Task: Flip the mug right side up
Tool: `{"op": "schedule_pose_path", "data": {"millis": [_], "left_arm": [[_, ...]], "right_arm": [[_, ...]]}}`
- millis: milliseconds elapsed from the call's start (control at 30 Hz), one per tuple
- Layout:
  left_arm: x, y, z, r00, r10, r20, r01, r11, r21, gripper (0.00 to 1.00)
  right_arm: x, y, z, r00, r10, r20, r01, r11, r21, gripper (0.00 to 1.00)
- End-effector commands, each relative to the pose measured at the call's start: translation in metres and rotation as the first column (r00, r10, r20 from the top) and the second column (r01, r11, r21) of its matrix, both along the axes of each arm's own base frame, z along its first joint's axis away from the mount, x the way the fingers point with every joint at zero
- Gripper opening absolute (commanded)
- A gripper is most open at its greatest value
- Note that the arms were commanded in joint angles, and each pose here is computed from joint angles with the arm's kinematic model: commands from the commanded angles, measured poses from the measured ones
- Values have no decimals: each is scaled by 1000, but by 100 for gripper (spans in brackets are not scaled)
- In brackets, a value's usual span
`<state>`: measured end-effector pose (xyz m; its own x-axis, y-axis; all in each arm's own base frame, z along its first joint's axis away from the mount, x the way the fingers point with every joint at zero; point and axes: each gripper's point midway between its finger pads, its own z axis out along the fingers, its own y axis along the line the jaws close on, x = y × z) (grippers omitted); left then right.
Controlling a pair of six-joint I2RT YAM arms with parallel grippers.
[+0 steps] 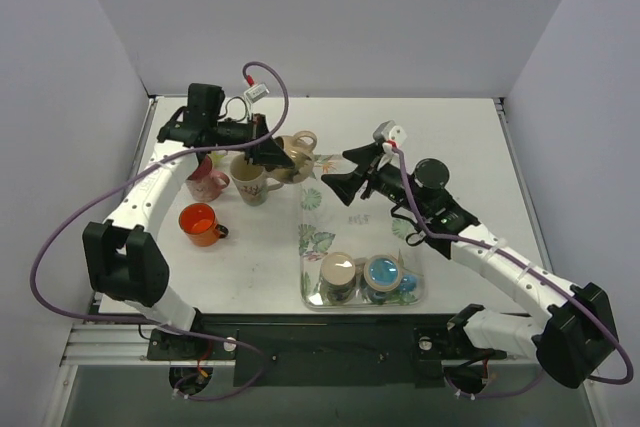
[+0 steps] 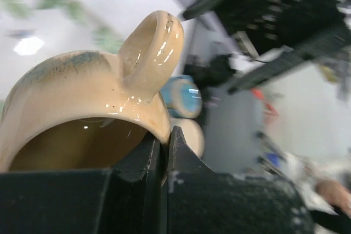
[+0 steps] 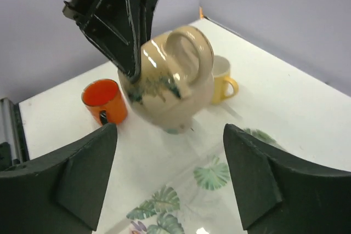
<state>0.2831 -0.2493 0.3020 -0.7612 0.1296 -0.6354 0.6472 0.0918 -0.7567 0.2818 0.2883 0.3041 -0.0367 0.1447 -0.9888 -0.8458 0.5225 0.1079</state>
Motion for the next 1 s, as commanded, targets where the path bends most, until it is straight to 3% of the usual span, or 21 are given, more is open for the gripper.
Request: {"op": "schedule_pose_path", "data": {"millis": [0, 33, 133, 233, 267, 333, 467, 600, 633, 700, 767, 833, 900, 967], "left_arm": [[12, 27, -39, 977, 79, 198, -143, 933, 330, 0], [10, 29, -40, 970, 87, 227, -164, 924, 346, 0], [6, 48, -73, 941, 45, 337, -227, 820, 526, 0], [-25, 66, -109, 960, -75, 270, -135, 721, 680, 0], [-22, 79, -121, 950, -104, 293, -158, 651, 743, 0], [-24, 93, -144, 937, -134, 323, -199, 555, 808, 0], [-22, 103, -169, 923, -133, 361, -256, 487, 835, 0], [-15, 103, -188, 906, -134, 401, -293, 486, 824, 0], [-16, 106, -194, 906, -140, 400, -293, 475, 830, 0], [-15, 107, -202, 902, -143, 408, -300, 473, 828, 0], [-15, 108, -208, 897, -149, 417, -305, 475, 825, 0], [-14, 105, -209, 893, -149, 425, -305, 493, 815, 0], [-16, 101, -208, 894, -142, 425, -298, 519, 801, 0], [-14, 97, -205, 892, -136, 431, -298, 540, 787, 0]], "right_arm": [[17, -23, -3, 985, -168, 28, 170, 983, -68, 78], [19, -27, -6, 979, -201, 20, 202, 976, -79, 88], [22, -39, -12, 961, -274, -45, 268, 957, -109, 90], [29, -55, -8, 916, -384, -117, 370, 920, -127, 91], [29, -60, -20, 899, -410, -153, 384, 907, -175, 91], [36, -77, -22, 847, -506, -161, 471, 856, -213, 92], [39, -93, -24, 792, -583, -179, 549, 809, -209, 93], [35, -105, -21, 770, -611, -181, 577, 789, -212, 94], [35, -112, -19, 746, -635, -200, 607, 773, -186, 94], [38, -141, -18, 630, -732, -259, 721, 676, -153, 94], [36, -155, -19, 586, -741, -327, 749, 650, -128, 95], [32, -154, -21, 600, -691, -404, 726, 682, -88, 95], [30, -162, -26, 558, -683, -472, 743, 664, -81, 94], [23, -175, -40, 451, -717, -531, 781, 606, -154, 86]]}}
